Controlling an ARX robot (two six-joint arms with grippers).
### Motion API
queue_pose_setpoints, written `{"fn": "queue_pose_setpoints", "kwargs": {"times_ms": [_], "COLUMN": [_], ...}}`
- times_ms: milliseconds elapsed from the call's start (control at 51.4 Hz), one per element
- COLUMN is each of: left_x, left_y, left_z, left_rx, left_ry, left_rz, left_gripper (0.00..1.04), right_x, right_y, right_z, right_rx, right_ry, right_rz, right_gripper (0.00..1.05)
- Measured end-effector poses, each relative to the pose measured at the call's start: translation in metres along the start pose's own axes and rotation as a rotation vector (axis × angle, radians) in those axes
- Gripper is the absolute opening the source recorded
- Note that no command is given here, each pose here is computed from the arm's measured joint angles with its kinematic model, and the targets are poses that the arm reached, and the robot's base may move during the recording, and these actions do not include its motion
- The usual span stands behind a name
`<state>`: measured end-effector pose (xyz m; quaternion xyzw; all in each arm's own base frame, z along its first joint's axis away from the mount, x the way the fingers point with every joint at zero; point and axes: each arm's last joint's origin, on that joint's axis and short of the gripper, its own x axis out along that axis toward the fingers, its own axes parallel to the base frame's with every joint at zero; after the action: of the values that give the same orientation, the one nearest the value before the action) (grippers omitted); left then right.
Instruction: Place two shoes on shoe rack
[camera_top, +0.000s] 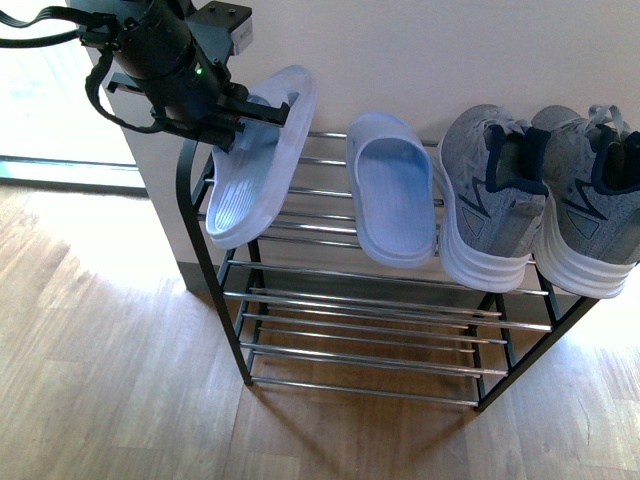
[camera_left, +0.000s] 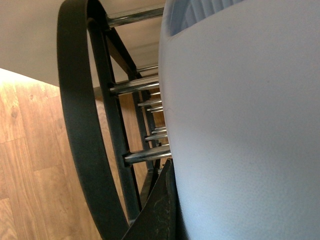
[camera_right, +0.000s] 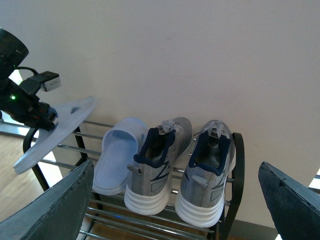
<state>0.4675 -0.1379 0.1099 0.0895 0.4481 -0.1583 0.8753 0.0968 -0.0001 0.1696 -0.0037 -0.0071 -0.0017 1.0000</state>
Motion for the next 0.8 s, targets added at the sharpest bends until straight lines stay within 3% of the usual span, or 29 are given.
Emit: {"fn": "queue_pose_setpoints", "kwargs": {"times_ms": [428,798], "left_x": [0.021,0.017], "left_y": [0.002,-0.009], "left_z": [0.006,0.008], "left_rx": [0.023,-0.100], "left_ry": [-0.027,-0.040], "left_rz": [0.043,-0.094], "left_gripper": [0.04,0.71], "right_x": [0.000,0.000], "right_y": [0.000,0.000], "right_z": [0.000,0.000], "right_rx": [0.000,0.000], "right_ry": [0.000,0.000], "right_rz": [0.000,0.000], "right_gripper": [0.95,0.95]}}
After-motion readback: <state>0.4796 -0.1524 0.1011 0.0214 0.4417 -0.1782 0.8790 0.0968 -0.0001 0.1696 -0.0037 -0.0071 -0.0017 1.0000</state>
